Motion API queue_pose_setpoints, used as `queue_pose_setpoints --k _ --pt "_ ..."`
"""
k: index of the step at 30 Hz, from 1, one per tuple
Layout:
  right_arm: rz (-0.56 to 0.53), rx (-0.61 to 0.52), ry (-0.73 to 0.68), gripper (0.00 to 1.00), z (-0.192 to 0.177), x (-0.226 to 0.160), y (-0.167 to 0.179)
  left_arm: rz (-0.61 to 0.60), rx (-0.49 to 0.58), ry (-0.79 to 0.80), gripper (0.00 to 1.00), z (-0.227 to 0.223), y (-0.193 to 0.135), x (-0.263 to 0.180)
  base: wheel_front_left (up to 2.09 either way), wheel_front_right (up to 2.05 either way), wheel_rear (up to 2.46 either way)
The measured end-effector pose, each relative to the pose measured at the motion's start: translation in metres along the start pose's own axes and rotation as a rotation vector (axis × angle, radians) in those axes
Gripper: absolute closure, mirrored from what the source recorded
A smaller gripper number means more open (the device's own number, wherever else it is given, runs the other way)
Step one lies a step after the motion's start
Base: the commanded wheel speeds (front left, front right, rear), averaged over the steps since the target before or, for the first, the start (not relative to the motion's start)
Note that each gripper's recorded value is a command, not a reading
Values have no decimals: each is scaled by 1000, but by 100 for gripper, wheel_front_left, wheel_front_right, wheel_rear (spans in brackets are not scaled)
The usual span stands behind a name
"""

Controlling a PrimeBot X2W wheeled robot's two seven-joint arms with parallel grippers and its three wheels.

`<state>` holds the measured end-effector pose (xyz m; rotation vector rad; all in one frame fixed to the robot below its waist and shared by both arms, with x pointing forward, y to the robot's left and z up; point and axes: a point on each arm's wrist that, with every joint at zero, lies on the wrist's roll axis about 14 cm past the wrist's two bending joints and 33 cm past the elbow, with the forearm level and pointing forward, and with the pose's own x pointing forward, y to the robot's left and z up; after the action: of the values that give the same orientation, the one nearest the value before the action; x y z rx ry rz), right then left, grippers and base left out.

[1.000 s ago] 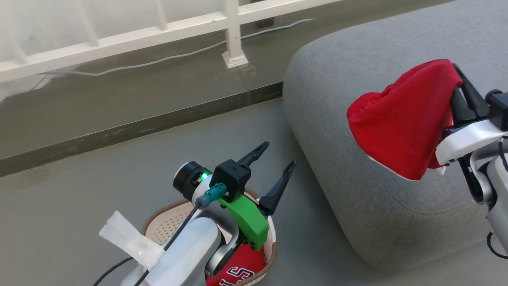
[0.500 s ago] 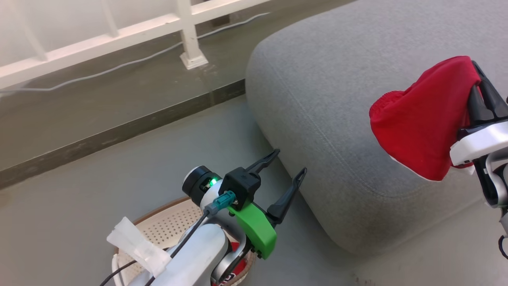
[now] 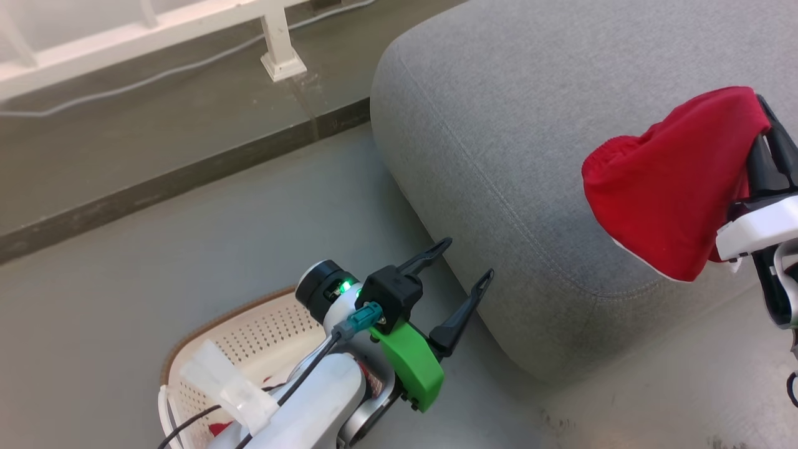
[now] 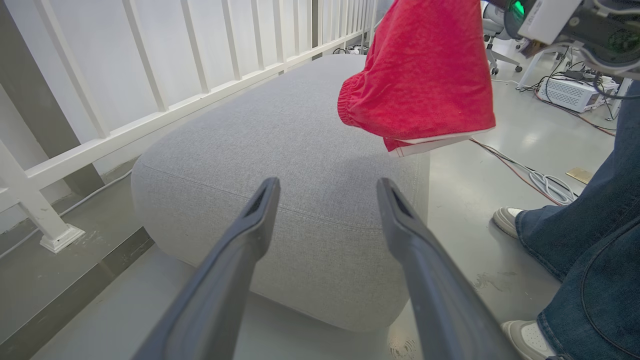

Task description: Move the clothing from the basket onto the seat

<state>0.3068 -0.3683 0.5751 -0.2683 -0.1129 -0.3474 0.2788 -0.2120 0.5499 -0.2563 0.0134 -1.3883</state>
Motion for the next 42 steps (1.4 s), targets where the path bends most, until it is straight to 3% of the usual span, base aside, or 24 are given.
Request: queue_pose_setpoints --k 6,14,24,31,42 --pt "-10 18 -4 100 2 19 3 1 -7 12 0 -3 13 3 0 0 0" --pt "-8 -22 -120 100 47 83 0 11 -8 17 0 -10 39 6 0 0 0" --pt "-50 -56 -137 100 59 148 -7 31 18 10 0 -13 78 7 0 0 0" --pt "-85 -57 -84 100 32 194 -4 63 15 0 0 -19 105 -1 0 0 0" --pt "-105 -70 29 100 -29 231 13 130 -10 17 0 -31 129 -25 0 0 0"
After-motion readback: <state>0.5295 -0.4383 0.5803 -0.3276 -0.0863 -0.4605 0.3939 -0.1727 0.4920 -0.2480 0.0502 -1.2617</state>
